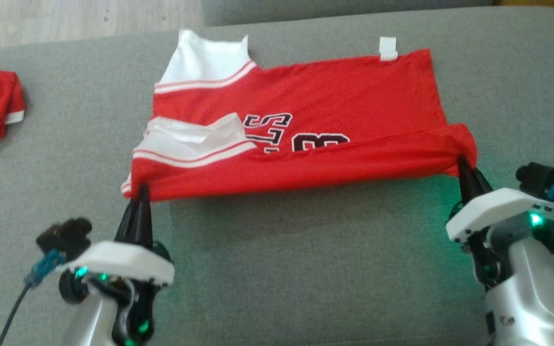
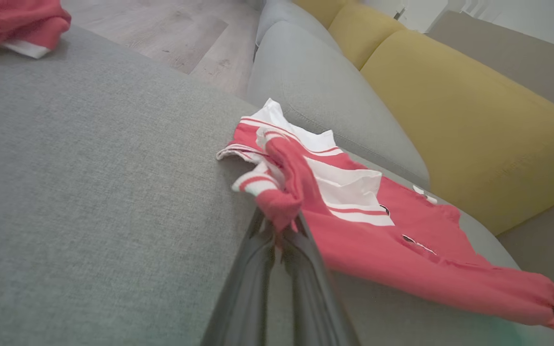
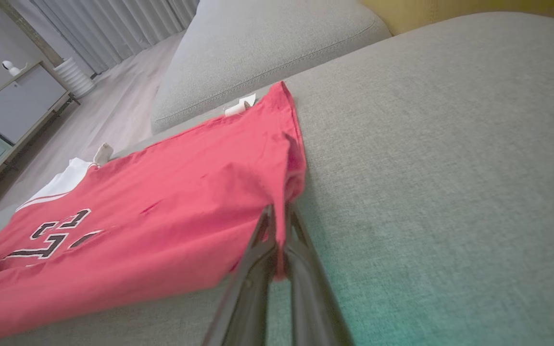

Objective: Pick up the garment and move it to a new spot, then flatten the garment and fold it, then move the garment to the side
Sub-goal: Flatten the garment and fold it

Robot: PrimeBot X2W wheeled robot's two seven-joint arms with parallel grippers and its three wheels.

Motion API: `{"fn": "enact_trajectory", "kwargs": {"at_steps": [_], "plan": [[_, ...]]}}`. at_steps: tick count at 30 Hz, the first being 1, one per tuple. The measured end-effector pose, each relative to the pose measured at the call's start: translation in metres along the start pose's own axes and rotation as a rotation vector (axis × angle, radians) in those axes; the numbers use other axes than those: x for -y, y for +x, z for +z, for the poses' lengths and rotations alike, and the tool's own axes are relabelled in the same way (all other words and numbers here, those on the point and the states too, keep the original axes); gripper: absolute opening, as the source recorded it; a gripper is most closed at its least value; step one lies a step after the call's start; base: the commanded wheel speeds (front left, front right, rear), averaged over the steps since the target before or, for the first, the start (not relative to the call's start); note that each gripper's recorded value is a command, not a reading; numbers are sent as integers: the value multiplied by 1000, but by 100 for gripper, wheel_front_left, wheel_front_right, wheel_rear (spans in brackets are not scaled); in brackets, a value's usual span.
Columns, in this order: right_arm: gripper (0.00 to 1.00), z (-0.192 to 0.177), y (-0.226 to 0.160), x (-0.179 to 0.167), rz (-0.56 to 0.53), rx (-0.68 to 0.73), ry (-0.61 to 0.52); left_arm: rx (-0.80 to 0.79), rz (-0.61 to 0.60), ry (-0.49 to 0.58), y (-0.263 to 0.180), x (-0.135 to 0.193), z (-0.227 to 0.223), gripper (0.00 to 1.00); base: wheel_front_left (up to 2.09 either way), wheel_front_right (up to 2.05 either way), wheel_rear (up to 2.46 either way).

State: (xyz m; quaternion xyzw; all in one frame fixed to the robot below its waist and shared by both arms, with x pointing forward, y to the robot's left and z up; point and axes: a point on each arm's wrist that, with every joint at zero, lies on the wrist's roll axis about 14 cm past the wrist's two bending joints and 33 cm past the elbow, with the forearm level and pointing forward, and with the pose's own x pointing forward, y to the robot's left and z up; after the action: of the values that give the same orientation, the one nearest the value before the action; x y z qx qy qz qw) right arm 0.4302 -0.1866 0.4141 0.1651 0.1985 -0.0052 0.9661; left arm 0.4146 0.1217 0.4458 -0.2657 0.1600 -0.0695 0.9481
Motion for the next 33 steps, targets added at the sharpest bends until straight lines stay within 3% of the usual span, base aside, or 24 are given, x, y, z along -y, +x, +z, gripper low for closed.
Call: {"fn": "enact_trajectory", "kwargs": {"at_steps": [3, 11, 18, 20, 21, 23, 24, 33], "plan": [[0, -2, -11, 6, -12, -19, 2, -4, 1, -6, -19, 0, -2, 0, 0, 0, 0], [0, -58, -54, 23, -52, -170, 8, -139, 86, -47, -68, -16, -49, 0, 0, 0, 0], [0, -61, -68, 23, -47, -164, 12, -162, 108, -50, -78, -20, -60, 0, 0, 0, 0], [64, -61, -71, 23, -47, -161, 18, -167, 109, -50, -80, -20, -62, 0, 0, 0, 0], [100, -61, -73, 24, -49, -159, 18, -168, 115, -46, -80, -21, -63, 10, 0, 0, 0], [100, -63, -77, 26, -55, -160, 20, -178, 122, -30, -82, -23, -65, 78, 0, 0, 0], [100, -64, -79, 28, -61, -159, 21, -181, 124, -22, -82, -24, -66, 100, 0, 0, 0], [100, -46, -85, 35, -82, -87, 7, -158, 124, 47, -78, -29, -56, 100, 0, 0, 0]]}}
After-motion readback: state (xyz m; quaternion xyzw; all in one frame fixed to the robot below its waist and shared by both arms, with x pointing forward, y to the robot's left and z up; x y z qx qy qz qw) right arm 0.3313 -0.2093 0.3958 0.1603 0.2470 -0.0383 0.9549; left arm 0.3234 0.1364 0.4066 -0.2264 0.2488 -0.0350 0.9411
